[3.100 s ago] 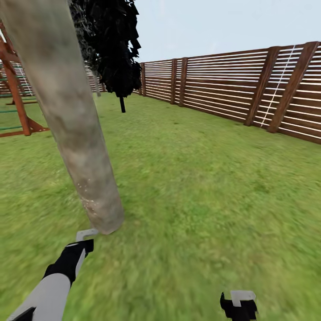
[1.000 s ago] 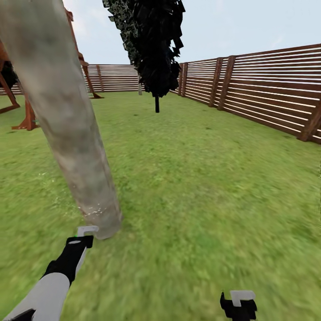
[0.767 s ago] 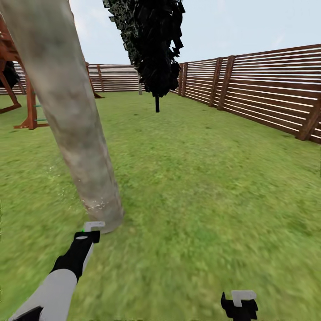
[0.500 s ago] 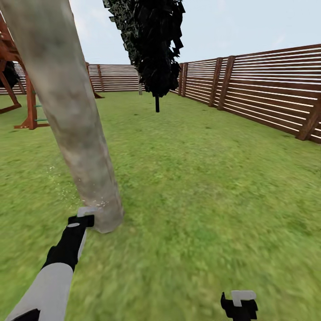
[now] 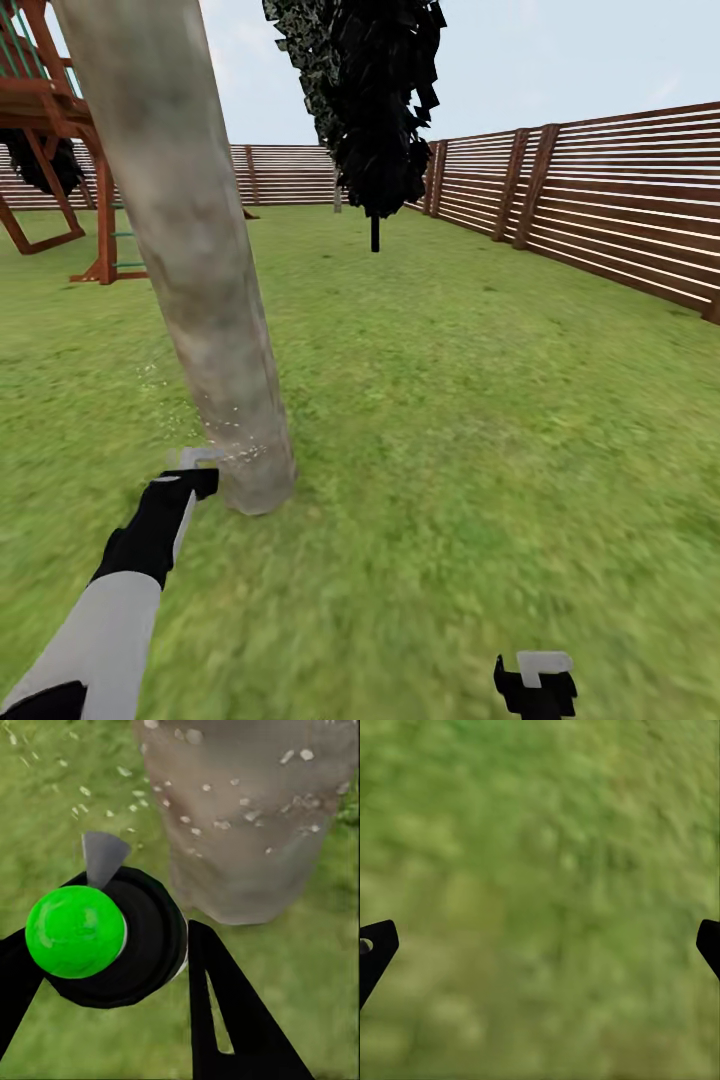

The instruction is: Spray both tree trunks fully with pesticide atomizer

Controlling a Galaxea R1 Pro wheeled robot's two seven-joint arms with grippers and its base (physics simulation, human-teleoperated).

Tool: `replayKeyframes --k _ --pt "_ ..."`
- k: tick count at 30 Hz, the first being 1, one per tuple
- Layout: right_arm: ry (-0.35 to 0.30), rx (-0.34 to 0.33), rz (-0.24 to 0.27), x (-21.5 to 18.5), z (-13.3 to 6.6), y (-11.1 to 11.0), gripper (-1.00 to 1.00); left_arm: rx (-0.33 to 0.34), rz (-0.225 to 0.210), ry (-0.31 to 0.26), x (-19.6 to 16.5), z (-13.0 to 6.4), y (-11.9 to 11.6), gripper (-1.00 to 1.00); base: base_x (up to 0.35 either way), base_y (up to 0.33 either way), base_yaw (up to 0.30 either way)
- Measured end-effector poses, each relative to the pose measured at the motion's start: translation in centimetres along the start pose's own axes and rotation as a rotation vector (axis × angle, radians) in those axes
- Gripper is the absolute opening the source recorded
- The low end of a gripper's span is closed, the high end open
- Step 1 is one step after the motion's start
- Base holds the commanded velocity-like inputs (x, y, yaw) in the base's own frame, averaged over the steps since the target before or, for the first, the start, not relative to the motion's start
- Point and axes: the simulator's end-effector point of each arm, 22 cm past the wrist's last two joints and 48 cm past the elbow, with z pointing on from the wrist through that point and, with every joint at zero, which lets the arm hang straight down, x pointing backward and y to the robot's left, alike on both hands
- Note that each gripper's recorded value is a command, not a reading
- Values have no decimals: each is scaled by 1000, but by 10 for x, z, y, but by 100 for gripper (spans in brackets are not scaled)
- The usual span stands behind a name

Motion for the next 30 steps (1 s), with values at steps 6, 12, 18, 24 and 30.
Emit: replayKeyframes --k 6,12,18,24,30 --pt "0 0 0 0 0 0 100 39 3 12 -20 -7 -6 -100 0 0 0" --pt "0 -1 -1 0 0 0 100 75 -16 25 -21 -9 -14 -100 -240 0 0" --pt "-1 -3 -1 0 0 1 100 117 -4 -27 -62 -33 -49 -100 -153 0 0" --pt "-1 -3 -2 0 0 2 100 78 1 -59 -121 -45 -27 -100 -2 0 0" --pt "-1 -3 -1 0 0 1 100 63 -40 -54 -119 -40 17 -100 15 -8 89"
